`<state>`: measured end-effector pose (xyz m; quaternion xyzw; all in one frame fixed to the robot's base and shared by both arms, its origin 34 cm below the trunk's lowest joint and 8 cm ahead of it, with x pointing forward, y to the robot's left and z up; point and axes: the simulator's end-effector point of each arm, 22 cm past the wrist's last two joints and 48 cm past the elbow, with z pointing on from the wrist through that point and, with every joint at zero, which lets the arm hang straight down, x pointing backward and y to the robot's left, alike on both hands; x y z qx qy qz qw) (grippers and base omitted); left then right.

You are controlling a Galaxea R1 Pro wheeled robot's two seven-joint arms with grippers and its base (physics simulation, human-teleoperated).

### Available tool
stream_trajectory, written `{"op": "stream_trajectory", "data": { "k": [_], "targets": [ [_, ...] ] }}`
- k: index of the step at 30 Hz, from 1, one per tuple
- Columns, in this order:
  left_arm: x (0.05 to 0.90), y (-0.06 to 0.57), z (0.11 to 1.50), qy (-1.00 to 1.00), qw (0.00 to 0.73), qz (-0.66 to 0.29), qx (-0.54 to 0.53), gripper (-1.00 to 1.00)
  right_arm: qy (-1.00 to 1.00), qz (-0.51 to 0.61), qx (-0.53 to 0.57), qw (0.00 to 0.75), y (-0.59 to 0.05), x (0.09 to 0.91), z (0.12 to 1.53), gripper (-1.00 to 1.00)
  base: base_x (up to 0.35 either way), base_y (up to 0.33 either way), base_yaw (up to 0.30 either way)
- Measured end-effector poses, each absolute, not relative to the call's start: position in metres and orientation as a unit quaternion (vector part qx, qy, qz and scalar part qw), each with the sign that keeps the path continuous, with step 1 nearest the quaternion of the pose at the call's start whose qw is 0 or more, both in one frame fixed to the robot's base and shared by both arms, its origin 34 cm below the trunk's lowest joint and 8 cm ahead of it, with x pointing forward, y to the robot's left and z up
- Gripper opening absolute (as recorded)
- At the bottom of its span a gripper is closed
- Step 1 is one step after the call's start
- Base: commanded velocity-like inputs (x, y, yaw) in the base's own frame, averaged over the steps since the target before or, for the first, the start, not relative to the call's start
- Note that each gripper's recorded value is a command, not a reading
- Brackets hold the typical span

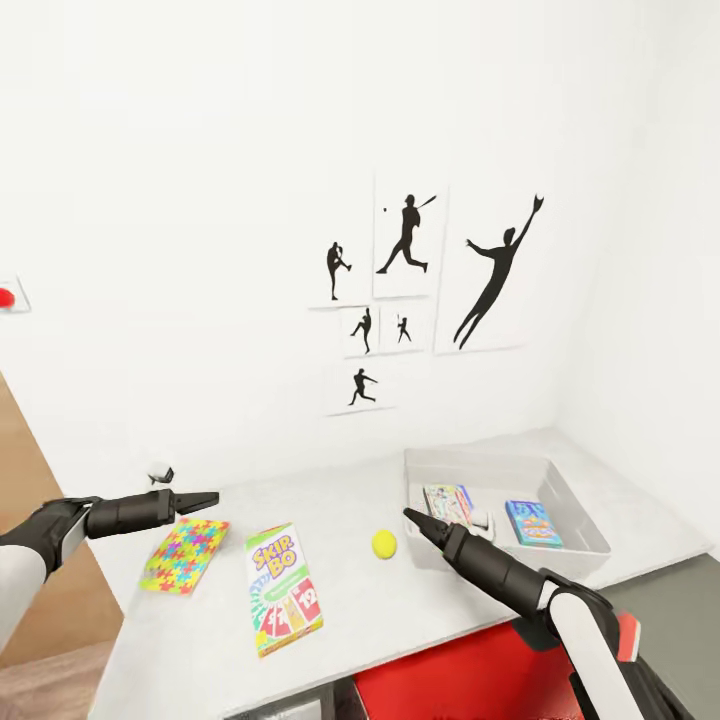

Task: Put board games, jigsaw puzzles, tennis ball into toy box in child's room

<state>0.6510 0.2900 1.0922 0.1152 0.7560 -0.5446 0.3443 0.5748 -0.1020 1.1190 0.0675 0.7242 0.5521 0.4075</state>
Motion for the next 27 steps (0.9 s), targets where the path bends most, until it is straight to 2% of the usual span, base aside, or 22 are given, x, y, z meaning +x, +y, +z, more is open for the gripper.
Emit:
{"op": "stream_trajectory", "data": {
  "k": [7, 14, 27],
  "targets": [
    [0.6509, 0.2897, 1.0924, 0.756, 0.344, -0.545, 0.115, 1.0, 0.725, 0.551, 0.068, 0.408, -0.1025, 0.5748, 1.1185, 1.0, -0.134, 0.198, 0.291],
    [0.6507, 0.2903, 1.0925, 0.756, 0.344, -0.544, 0.115, 1.0, 0.724, 0.552, 0.068, 0.408, -0.1018, 0.5746, 1.1188, 1.0, -0.025, 0.267, 0.269],
    [0.6507, 0.2904, 1.0923, 0.756, 0.344, -0.544, 0.116, 1.0, 0.724, 0.552, 0.068, 0.407, -0.1006, 0.5744, 1.1188, 1.0, -0.001, 0.282, 0.025]
  ]
}}
